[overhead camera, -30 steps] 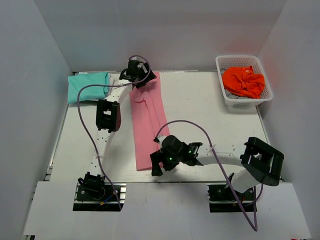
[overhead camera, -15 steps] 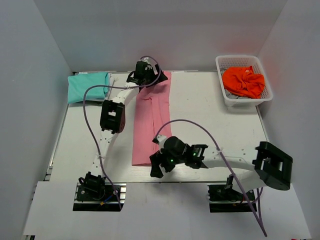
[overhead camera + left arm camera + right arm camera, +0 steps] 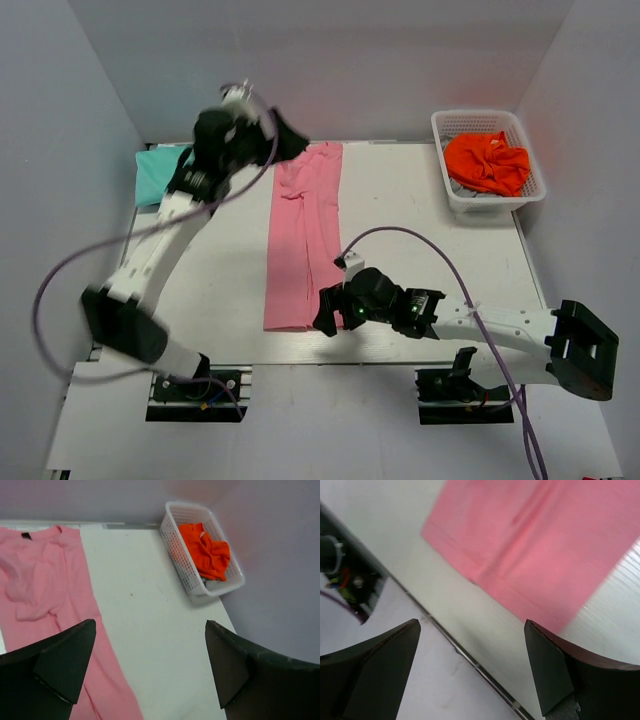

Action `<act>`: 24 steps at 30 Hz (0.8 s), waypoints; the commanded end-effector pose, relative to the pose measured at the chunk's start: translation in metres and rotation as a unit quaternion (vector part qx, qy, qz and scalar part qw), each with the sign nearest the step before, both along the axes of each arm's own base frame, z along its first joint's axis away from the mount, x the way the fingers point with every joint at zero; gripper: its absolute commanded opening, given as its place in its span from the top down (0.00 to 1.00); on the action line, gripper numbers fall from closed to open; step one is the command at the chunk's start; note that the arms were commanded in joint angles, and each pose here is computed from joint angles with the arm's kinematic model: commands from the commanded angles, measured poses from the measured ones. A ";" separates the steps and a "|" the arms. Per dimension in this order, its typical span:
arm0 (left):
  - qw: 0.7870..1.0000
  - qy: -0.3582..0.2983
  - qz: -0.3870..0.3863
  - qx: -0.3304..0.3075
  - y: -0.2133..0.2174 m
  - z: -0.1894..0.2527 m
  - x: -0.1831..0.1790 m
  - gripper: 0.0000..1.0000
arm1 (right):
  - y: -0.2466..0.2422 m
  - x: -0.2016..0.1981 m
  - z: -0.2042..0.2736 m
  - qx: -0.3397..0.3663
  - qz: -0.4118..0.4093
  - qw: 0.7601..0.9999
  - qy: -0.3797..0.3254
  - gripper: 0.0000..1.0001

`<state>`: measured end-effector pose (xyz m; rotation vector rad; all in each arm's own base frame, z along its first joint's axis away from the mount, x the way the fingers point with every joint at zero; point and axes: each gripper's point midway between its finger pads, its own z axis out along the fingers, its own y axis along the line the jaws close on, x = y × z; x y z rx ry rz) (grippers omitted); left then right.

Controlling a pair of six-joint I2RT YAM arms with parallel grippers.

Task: Fold and stack the t-shirts
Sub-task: Rotate the tshirt 90 degrees, then grab the bottom of the folded rectangular tshirt with both arms

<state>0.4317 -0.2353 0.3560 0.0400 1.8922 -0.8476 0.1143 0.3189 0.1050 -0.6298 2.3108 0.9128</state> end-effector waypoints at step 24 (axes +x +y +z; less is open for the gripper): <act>0.899 0.435 0.041 0.025 0.084 -0.324 -0.291 0.05 | -0.028 0.003 -0.056 0.035 -0.071 0.987 0.141 0.10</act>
